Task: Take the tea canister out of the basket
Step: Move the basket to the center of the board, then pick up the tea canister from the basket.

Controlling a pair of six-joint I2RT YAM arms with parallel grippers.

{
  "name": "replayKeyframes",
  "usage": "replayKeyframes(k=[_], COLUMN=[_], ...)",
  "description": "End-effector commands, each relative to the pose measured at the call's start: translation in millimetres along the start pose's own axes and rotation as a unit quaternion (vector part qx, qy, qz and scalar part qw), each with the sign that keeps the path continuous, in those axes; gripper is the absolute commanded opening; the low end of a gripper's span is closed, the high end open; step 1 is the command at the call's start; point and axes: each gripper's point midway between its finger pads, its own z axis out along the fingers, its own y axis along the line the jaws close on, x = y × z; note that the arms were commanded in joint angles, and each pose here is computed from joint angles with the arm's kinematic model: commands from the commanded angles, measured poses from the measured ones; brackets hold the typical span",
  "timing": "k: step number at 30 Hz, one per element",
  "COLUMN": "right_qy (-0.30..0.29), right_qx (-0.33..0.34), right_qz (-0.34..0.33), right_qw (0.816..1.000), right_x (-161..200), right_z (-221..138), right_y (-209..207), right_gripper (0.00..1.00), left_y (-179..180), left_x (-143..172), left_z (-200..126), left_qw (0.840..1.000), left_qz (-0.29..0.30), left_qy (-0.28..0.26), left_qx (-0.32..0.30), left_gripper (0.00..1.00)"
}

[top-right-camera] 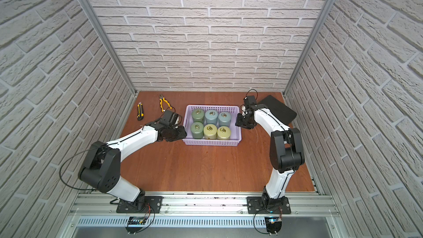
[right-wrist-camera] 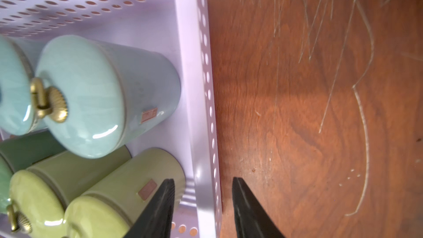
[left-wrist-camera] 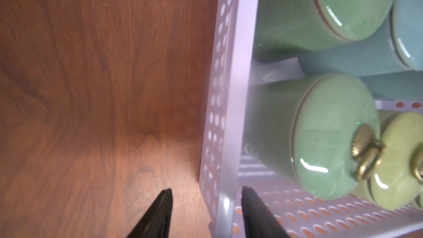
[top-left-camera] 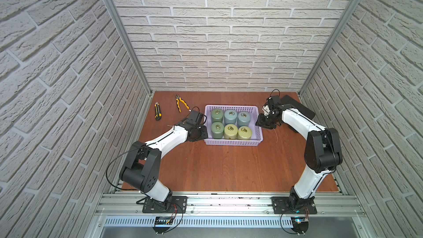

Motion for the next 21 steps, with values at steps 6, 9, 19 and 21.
replayKeyframes(k=[6,9,19,21], right_qy=[-0.04,-0.049,-0.102,-0.09], right_qx=[-0.004,-0.01,-0.058,-0.074], right_qz=[-0.02,-0.03,-0.174,-0.206], right_qw=[0.999,0.998,0.978,0.972], right_x=[-11,-8,12,23], right_z=[-43,-56,-95,-97], right_y=[11,14,44,53], right_gripper=[1.0,1.0,1.0,1.0], left_y=[-3,-1,13,20], left_x=[-25,-30,-12,-7], left_z=[-42,-59,-94,-98], left_qw=[0.999,0.998,0.996,0.997], left_qz=[0.002,0.011,0.055,0.046], left_qy=[-0.049,-0.064,-0.065,-0.062], left_qx=[-0.005,-0.007,-0.014,-0.024], left_gripper=[0.96,0.98,0.98,0.98])
